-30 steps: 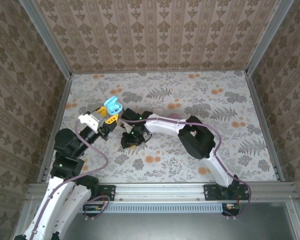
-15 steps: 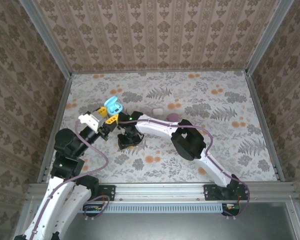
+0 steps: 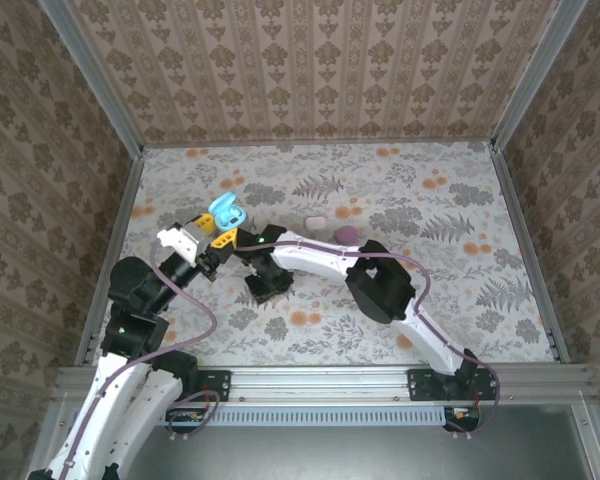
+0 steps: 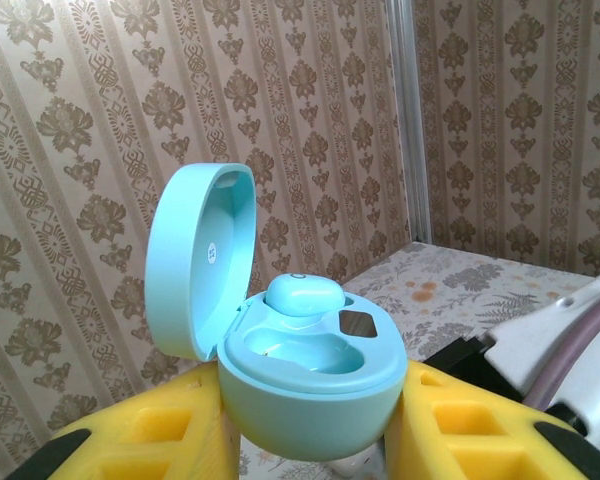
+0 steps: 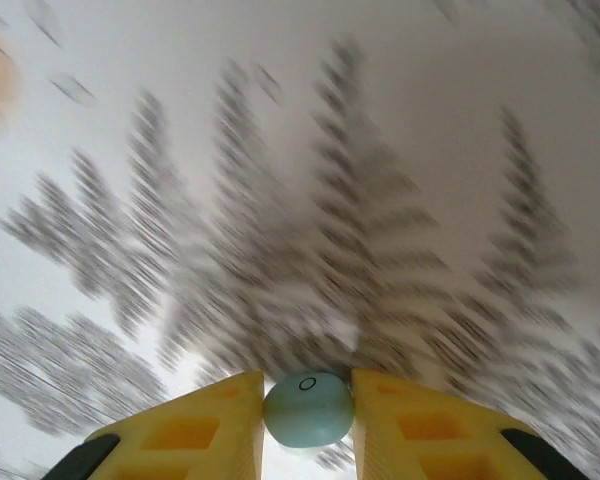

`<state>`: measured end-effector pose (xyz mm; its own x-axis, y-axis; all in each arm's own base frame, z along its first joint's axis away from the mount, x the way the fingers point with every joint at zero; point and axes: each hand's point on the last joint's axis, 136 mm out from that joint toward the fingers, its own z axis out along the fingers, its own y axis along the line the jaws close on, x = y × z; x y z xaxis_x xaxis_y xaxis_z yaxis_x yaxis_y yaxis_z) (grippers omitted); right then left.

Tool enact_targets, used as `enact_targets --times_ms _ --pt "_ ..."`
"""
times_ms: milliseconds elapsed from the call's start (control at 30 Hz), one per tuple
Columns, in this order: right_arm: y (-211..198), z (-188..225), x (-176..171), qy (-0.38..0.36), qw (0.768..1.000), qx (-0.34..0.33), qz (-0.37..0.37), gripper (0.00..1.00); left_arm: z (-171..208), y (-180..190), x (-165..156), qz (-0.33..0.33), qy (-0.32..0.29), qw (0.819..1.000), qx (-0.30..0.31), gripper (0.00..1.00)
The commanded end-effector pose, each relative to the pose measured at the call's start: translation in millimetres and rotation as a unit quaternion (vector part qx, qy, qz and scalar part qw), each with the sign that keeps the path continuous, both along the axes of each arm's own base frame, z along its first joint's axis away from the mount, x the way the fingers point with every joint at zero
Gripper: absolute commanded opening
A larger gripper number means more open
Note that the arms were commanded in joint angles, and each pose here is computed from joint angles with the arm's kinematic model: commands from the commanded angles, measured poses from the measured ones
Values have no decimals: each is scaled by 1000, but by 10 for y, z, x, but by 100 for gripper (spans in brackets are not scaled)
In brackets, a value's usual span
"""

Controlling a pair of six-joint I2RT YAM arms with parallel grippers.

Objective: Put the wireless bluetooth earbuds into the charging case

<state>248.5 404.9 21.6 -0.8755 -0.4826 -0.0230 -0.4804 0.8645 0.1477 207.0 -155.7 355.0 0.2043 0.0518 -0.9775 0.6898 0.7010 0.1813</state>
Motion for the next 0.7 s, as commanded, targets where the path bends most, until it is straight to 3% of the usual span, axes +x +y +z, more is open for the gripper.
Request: enact_targets --times_ms 0,233,400,467,600,667 --pt "-568 204 -20 -14 998 -49 33 30 122 -32 -35 -15 -21 1000 -2 37" --pt "-1302 24 -190 20 996 -53 73 32 78 -108 25 -32 -10 999 -7 37" --pt "-1442 -93 -207 34 992 -66 105 33 92 -150 65 -38 -8 999 -7 37" --pt "-1479 -96 -153 32 991 -87 93 33 94 -166 82 -40 -7 999 -4 37" --pt "-1294 101 -139 25 998 -33 39 39 81 -186 99 -42 -5 999 -2 37" --pt "-1318 223 -89 10 999 -39 -5 42 83 -184 99 -41 -6 999 -2 37"
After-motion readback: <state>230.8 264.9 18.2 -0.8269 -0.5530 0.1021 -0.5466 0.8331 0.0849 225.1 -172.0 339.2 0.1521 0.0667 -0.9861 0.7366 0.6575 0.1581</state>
